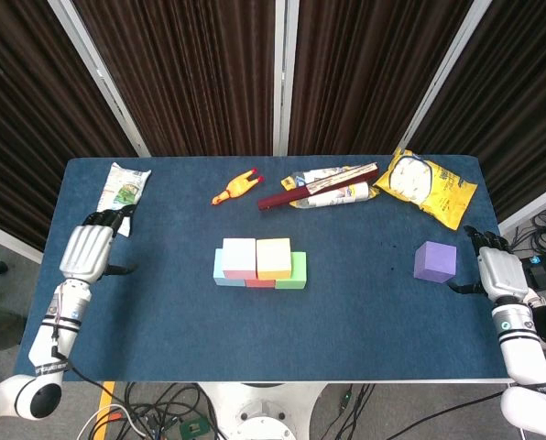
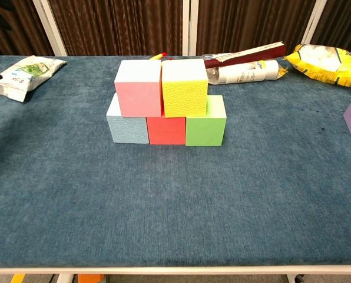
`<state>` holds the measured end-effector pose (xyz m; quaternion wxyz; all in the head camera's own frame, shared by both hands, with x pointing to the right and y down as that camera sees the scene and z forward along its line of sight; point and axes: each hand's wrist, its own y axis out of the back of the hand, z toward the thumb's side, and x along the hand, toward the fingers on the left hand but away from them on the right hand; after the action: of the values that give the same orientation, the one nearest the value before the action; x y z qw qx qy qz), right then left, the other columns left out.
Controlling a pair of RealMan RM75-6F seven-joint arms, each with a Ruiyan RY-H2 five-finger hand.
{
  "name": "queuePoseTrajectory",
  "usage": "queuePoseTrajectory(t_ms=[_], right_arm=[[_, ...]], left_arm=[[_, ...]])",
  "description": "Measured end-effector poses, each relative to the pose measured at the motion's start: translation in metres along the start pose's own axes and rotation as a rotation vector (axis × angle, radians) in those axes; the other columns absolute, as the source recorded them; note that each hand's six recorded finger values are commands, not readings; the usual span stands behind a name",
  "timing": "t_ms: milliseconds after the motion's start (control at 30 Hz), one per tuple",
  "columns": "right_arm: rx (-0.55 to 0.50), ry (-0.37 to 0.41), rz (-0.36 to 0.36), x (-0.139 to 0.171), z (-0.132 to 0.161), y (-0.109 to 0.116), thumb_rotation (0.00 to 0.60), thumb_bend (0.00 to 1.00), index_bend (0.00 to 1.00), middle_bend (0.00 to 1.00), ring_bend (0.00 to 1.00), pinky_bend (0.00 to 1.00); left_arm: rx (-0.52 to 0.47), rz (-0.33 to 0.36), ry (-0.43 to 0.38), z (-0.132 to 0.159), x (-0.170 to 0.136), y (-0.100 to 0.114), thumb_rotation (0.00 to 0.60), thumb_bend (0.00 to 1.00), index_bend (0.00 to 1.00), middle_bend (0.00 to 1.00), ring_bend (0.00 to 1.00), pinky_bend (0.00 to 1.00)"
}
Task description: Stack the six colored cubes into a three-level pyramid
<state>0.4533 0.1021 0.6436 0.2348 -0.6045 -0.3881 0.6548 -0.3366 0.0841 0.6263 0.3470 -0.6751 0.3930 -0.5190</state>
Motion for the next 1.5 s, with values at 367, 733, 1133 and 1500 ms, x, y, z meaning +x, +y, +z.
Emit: queuePoseTrajectory(t_ms=[367, 733, 1133, 1500], right_arm=[[0.071, 0.007, 0.018, -0.029, 0.009, -0.022, 0.6, 0.1, 0.0, 0.24, 0.0, 0.0], [0.045, 0.1, -0.05, -0.027, 0.032, -0.014, 0.6, 0.17, 0.26, 0.37, 0.1, 0.01], [0.033, 0.473, -0.107, 0.028, 0.139, 0.087, 0.6, 0.17, 0.26, 0.37, 0.1, 0.01], [0.119, 0.777, -0.035, 0.044, 0.275, 0.101, 0.6, 0.16, 0.26, 0.38, 0.1, 0.01]], left_arm=[[-0.011, -0.016, -0.018, 0.003, -0.003, 0.001, 0.6, 0.04, 0.14, 0.21, 0.14, 0.2], [-0.013, -0.003, -0.022, 0.003, -0.004, 0.007, 0.6, 0.04, 0.14, 0.21, 0.14, 0.2], [0.004, -0.027, -0.024, 0.006, -0.005, 0.005, 0.6, 0.04, 0.14, 0.21, 0.14, 0.2], [0.003, -0.04, -0.031, 0.01, -0.007, 0.004, 0.6, 0.04, 0.14, 0.21, 0.14, 0.2]])
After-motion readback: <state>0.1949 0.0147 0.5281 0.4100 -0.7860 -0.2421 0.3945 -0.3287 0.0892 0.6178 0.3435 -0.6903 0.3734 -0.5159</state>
